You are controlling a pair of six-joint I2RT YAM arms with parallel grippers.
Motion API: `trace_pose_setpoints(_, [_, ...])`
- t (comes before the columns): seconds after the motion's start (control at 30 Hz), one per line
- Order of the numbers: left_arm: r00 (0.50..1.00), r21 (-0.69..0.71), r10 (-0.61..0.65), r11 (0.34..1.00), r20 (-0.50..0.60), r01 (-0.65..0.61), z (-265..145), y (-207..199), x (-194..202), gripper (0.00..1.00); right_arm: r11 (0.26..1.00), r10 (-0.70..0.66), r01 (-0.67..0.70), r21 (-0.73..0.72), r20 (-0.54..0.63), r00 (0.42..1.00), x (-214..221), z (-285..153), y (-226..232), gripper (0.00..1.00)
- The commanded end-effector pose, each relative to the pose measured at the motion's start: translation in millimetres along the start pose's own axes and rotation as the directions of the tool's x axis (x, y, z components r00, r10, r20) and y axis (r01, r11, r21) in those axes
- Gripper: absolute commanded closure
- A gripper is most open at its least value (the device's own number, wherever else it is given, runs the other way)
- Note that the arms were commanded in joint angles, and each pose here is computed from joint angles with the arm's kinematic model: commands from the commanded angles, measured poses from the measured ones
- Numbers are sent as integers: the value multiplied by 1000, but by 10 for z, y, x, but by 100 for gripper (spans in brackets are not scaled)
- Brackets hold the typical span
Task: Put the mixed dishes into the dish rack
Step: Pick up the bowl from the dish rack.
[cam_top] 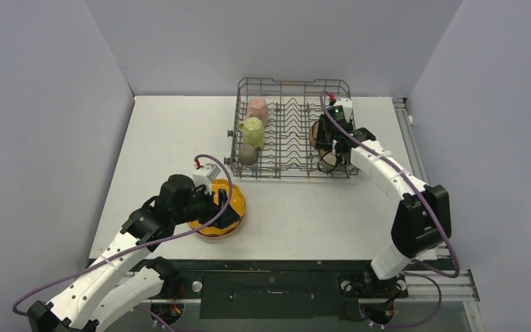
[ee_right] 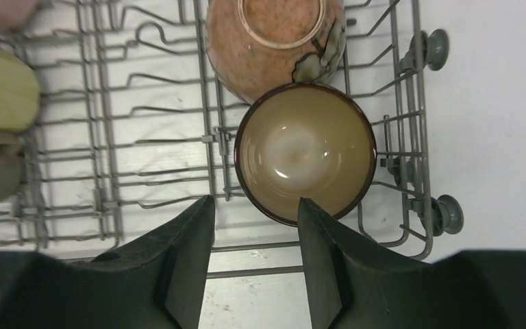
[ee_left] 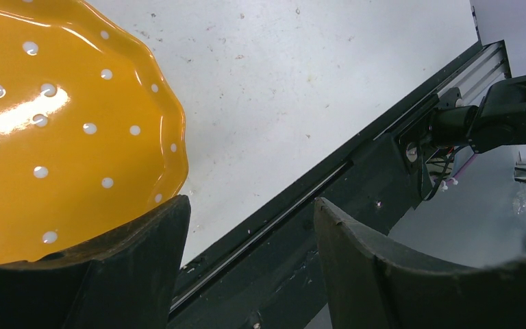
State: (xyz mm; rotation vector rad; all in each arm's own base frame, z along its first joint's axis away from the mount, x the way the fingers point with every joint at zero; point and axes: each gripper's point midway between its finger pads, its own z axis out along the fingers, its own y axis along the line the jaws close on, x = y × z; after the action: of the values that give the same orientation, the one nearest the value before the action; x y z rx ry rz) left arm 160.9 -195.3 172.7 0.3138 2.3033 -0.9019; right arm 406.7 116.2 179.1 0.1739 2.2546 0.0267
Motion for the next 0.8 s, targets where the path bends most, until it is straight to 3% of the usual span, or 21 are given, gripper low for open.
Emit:
trace_pose_setpoints(0.0, [999,17,26,1000,32,-27,-19,-39,-70,37,985,-139,148,90,-104,985,135,72,-89,56])
trace_pose_setpoints(0.47, [999,23,28,999,28,-28,-19,-51,-62,36,967,-199,232,102,-261,945,582,760,87,59])
trace_pose_setpoints(0.6, [999,19,27,999,25,-27,-11,-43,-57,36,966,-206,238,101,-258,944,535,825,122,73])
trace_pose_setpoints(0.7, [999,17,26,999,25,-27,-10,-40,-59,36,964,-215,247,102,-253,943,465,801,129,98])
trace_pose_setpoints(0.77, [999,16,25,1000,24,-26,-8,-36,-57,36,967,-210,236,94,-227,951,364,720,145,100])
